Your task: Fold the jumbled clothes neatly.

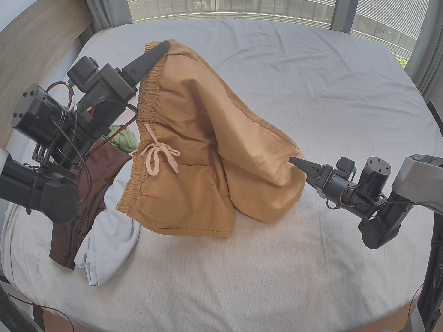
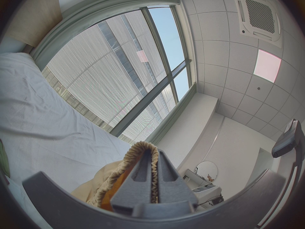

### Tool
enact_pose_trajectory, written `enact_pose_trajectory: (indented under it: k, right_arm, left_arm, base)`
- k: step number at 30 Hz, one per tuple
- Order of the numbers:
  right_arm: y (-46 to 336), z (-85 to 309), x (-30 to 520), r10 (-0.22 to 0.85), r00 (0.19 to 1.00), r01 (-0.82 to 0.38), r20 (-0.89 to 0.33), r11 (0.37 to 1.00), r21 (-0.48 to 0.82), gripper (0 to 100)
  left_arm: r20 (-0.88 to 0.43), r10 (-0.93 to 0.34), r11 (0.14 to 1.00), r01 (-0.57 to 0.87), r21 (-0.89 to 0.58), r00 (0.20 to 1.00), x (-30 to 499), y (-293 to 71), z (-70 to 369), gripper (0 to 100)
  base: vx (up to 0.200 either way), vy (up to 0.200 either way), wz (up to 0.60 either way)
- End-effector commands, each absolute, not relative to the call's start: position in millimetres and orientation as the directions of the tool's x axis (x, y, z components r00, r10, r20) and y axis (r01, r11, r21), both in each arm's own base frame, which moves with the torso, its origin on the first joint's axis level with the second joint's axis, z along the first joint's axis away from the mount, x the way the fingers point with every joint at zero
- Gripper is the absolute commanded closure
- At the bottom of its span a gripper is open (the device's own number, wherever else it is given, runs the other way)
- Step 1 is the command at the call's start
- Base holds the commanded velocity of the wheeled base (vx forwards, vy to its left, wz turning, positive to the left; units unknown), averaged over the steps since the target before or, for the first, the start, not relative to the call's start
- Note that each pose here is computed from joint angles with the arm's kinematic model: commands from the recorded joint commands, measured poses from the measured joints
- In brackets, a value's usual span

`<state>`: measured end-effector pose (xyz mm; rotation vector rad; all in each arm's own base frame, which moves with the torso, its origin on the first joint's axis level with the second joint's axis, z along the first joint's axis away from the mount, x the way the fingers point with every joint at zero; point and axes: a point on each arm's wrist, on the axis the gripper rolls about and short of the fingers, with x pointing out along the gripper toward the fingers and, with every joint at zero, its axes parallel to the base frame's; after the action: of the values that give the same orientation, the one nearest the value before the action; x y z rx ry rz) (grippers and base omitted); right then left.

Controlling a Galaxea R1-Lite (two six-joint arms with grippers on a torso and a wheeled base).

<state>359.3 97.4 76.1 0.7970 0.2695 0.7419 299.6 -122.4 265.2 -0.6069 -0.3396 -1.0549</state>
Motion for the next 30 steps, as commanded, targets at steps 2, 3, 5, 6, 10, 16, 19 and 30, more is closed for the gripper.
enact_pose_trajectory:
  k: [2, 3, 5, 6, 10, 16, 19, 30]
  right_arm:
    - [91, 88, 350, 0.688, 0.723, -0.508, 0.062, 0.469, 0.723, 0]
    - [90, 90, 348, 0.691, 0.720, -0.511, 0.063, 0.467, 0.722, 0]
    - [87, 92, 347, 0.695, 0.716, -0.516, 0.065, 0.464, 0.720, 0]
    - [81, 96, 344, 0.695, 0.716, -0.519, 0.068, 0.465, 0.718, 0]
    - [72, 103, 341, 0.684, 0.725, -0.523, 0.081, 0.470, 0.712, 0]
    - [62, 102, 345, 0.676, 0.733, -0.517, 0.081, 0.475, 0.712, 0]
    - [64, 97, 347, 0.680, 0.730, -0.511, 0.069, 0.475, 0.717, 0]
    - [71, 75, 364, 0.688, 0.724, -0.494, 0.044, 0.473, 0.729, 0]
  left_arm:
    - [0.527, -0.705, 0.360, 0.880, -0.311, 0.474, 304, -122, 261, 100]
    - [0.524, -0.707, 0.359, 0.879, -0.312, 0.475, 305, -122, 260, 100]
    - [0.524, -0.706, 0.360, 0.879, -0.312, 0.476, 305, -122, 260, 100]
    - [0.523, -0.704, 0.366, 0.876, -0.313, 0.481, 306, -120, 259, 100]
    - [0.518, -0.704, 0.369, 0.874, -0.317, 0.485, 307, -119, 257, 100]
    - [0.515, -0.706, 0.368, 0.873, -0.320, 0.486, 308, -120, 256, 100]
    - [0.515, -0.706, 0.367, 0.874, -0.319, 0.485, 307, -120, 256, 100]
    - [0.513, -0.708, 0.365, 0.874, -0.321, 0.485, 307, -121, 255, 100]
  base:
    - [0.000, 0.000, 0.00]
    - [0.000, 0.000, 0.00]
    - [0.000, 0.000, 0.00]
    - [0.000, 0.000, 0.00]
    - [0.000, 0.000, 0.00]
    - [0.000, 0.000, 0.00]
    - [0.000, 0.000, 0.00]
    - [0.000, 0.000, 0.00]
